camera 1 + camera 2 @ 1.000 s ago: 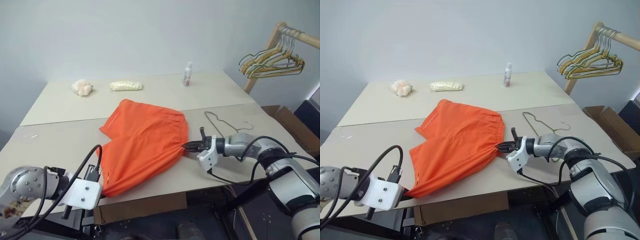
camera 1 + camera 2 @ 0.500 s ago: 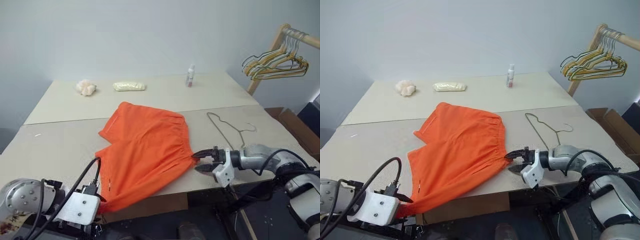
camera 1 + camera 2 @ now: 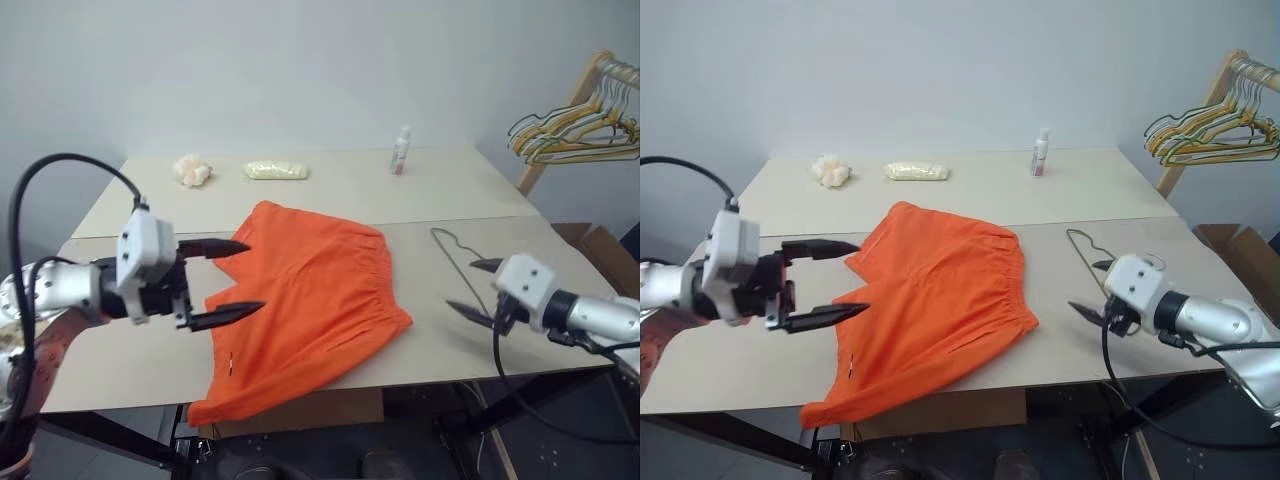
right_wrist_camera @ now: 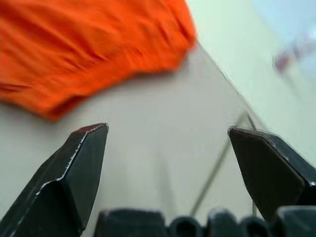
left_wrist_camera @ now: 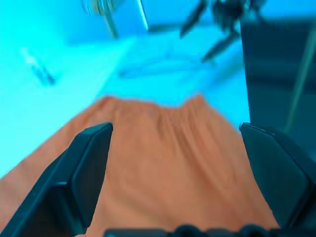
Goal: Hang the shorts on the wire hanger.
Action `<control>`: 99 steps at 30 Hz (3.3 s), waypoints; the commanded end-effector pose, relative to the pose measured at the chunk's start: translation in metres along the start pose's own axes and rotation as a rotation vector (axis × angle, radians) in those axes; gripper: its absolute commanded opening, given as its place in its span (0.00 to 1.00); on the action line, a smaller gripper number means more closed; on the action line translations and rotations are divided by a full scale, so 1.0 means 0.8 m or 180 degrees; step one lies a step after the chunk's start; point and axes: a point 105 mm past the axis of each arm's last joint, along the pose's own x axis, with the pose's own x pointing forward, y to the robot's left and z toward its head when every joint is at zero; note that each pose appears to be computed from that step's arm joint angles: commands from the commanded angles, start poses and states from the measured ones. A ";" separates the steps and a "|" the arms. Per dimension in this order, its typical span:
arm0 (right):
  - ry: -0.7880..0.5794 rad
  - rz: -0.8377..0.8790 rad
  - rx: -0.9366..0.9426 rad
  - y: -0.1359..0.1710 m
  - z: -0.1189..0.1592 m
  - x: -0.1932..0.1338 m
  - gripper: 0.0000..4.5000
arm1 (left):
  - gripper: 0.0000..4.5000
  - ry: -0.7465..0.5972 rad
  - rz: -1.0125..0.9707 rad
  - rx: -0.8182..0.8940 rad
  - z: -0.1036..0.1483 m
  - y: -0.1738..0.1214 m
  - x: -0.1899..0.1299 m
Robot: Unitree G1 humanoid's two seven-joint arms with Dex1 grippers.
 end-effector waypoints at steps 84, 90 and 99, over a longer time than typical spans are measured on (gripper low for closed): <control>-0.1988 -0.1195 -0.2947 -0.032 0.188 0.028 0.00 | 0.96 0.0840 -0.0258 -0.0280 -0.064 0.083 0.069; -0.2022 -0.1284 -0.2868 -0.037 0.196 0.024 0.00 | 0.57 0.0876 -0.0236 -0.0281 -0.068 0.085 0.066; -0.1992 -0.1273 -0.2909 -0.039 0.199 0.024 0.00 | 0.01 0.0808 -0.0149 -0.0319 -0.064 0.089 0.062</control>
